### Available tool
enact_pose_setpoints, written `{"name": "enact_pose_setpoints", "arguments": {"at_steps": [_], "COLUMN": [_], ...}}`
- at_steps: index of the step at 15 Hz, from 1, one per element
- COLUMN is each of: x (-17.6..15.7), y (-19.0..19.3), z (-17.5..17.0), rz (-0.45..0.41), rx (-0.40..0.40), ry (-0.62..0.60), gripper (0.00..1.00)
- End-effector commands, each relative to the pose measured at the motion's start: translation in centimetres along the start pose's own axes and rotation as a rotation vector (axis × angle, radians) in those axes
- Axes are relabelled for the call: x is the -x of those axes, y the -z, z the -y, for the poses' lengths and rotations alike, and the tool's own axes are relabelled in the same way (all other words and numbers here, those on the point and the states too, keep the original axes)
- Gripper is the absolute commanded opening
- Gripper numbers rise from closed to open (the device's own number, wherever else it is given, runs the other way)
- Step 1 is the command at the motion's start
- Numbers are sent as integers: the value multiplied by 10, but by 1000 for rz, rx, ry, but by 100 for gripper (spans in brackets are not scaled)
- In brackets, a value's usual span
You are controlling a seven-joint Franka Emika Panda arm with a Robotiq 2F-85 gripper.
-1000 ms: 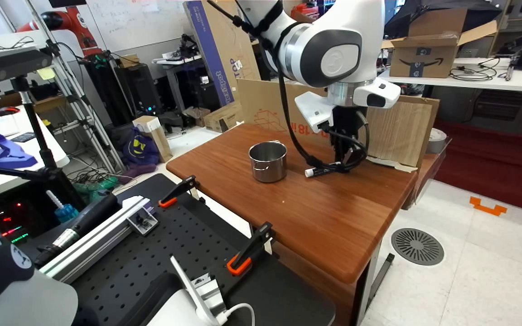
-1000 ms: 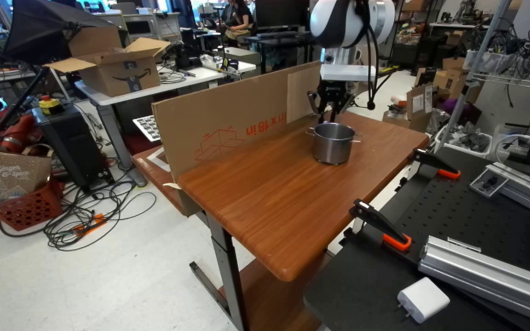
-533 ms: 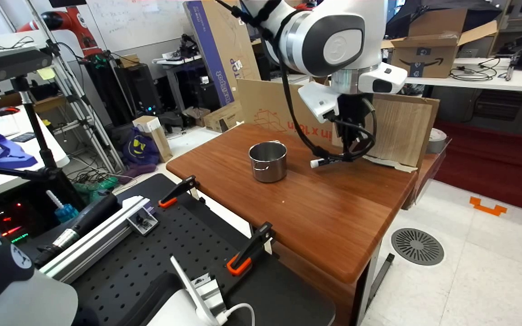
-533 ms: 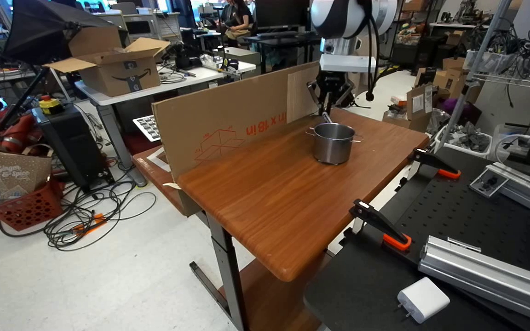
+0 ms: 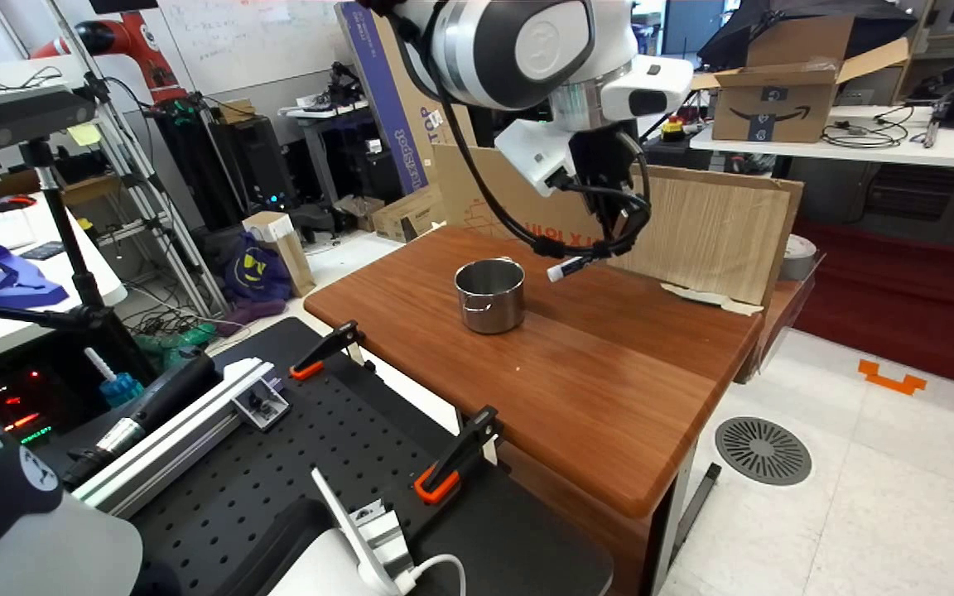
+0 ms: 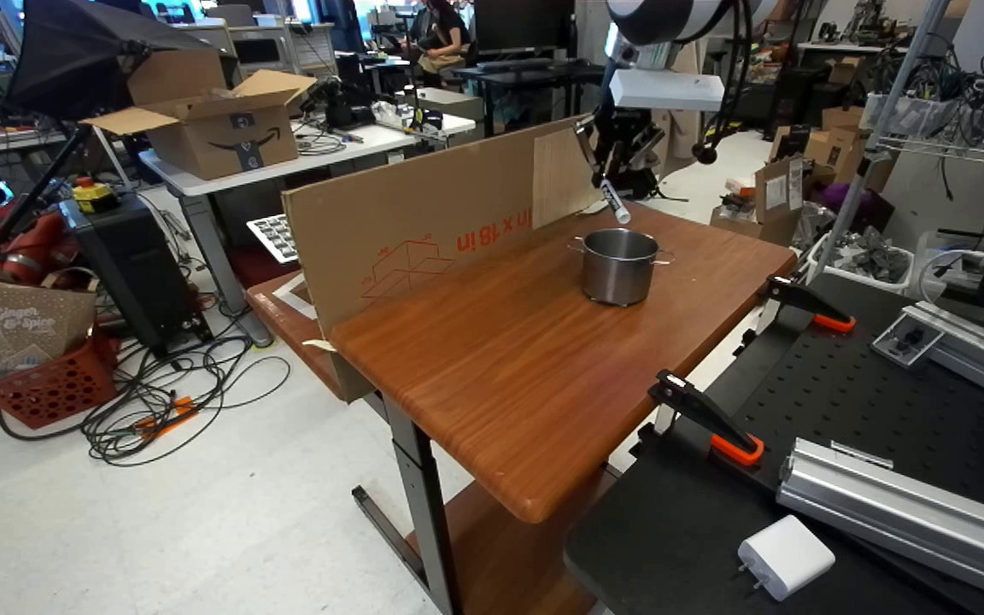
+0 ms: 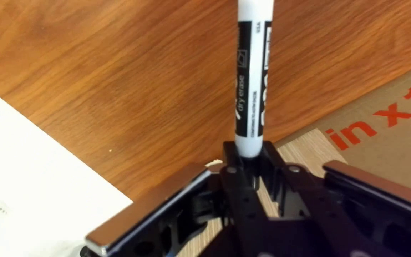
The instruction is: Put the marker in the pot
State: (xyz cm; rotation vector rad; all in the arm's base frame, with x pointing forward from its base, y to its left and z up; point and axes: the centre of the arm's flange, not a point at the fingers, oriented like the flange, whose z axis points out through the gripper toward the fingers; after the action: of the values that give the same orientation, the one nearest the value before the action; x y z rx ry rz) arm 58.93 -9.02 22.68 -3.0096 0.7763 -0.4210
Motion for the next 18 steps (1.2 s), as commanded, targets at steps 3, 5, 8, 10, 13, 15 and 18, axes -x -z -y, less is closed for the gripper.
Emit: {"name": "enact_pose_setpoints", "arguments": {"at_steps": [3,5,8,10,13,15,18], "x": [46,59,76,85,96,101,107], "y": [60,68,65,60,56,52,42], "z": [-4,1,10,18,34,46,60], "rz": [-160,-195,-213,-215,-211,-212,-197], "rx": [-10,-8,0,0,-7,-7,4], "ry": [68,91,127,151,182,196,215], "gripper": [5,5,5,5,5,5,5]}}
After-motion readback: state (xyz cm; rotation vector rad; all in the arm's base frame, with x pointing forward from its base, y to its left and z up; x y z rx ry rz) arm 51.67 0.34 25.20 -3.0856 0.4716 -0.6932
